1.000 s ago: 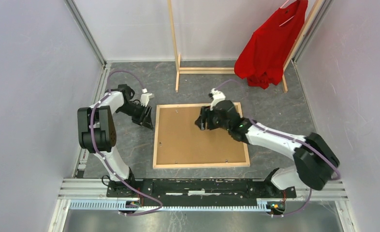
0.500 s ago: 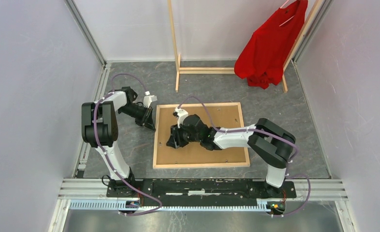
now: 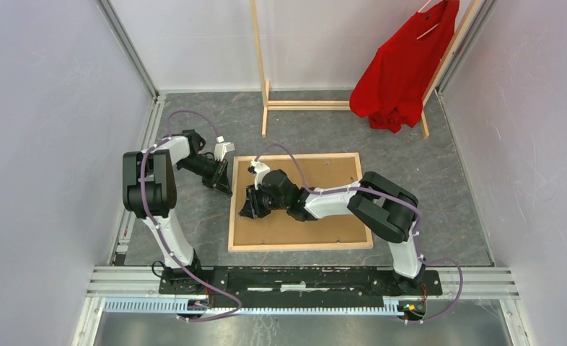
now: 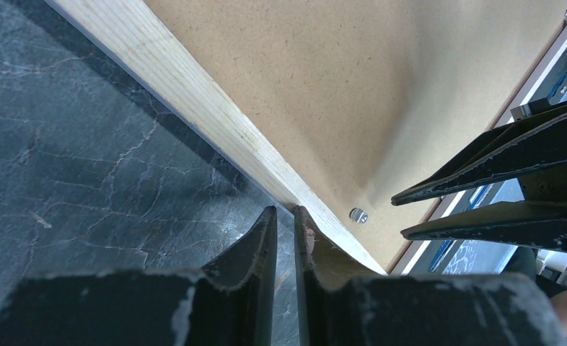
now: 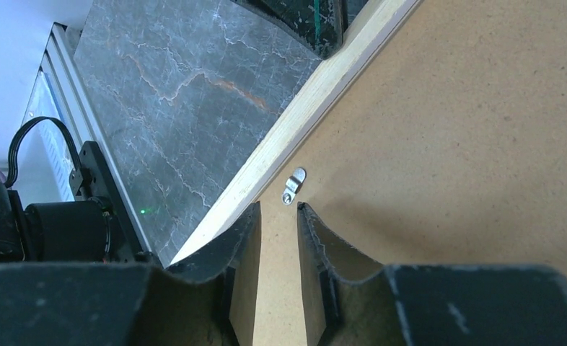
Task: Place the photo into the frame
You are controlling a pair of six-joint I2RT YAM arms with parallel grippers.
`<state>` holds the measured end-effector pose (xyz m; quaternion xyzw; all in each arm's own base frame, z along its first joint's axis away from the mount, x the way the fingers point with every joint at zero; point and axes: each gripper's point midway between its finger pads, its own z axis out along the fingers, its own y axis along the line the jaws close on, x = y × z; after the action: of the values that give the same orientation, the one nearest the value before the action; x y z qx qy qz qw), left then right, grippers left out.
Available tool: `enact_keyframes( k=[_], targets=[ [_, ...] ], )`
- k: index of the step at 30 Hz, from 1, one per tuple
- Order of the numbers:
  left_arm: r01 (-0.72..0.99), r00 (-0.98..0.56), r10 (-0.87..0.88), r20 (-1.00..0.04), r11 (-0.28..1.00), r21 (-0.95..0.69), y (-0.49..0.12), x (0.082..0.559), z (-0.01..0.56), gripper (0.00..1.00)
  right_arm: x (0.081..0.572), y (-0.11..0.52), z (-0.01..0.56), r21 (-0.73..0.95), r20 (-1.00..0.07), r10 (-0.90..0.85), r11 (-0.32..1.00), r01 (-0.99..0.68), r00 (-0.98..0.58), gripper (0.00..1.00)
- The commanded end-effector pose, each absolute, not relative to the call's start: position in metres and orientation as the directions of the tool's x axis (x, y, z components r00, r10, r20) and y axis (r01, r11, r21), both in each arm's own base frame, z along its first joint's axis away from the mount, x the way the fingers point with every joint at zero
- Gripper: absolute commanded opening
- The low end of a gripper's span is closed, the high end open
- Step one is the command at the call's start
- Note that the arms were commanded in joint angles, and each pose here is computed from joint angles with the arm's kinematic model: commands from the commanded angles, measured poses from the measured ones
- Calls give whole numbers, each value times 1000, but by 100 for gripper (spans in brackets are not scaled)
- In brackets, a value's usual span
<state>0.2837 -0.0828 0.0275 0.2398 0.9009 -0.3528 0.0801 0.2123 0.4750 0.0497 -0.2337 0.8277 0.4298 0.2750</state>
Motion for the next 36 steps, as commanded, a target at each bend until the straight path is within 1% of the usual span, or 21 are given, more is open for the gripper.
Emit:
enact_keyframes(
  k=[1,10,25,36],
  targets=[
    [487,-873,364,-324,640,-594,-84,290,28,20,217,492,61,595,-676,-133,482,-643,-725,30],
    [488,-873,362,-326,647,-586,-83,290,27,18,216,494,48,599,-655,-152,494,-631,-740,27],
    [492,-871,369,-326,657,-571,-81,290,28,17,213,498,38,614,-635,-163,487,-621,-755,25],
    [493,-870,372,-323,659,-569,-80,289,27,14,211,503,36,629,-624,-169,472,-618,-763,19]
  ],
)
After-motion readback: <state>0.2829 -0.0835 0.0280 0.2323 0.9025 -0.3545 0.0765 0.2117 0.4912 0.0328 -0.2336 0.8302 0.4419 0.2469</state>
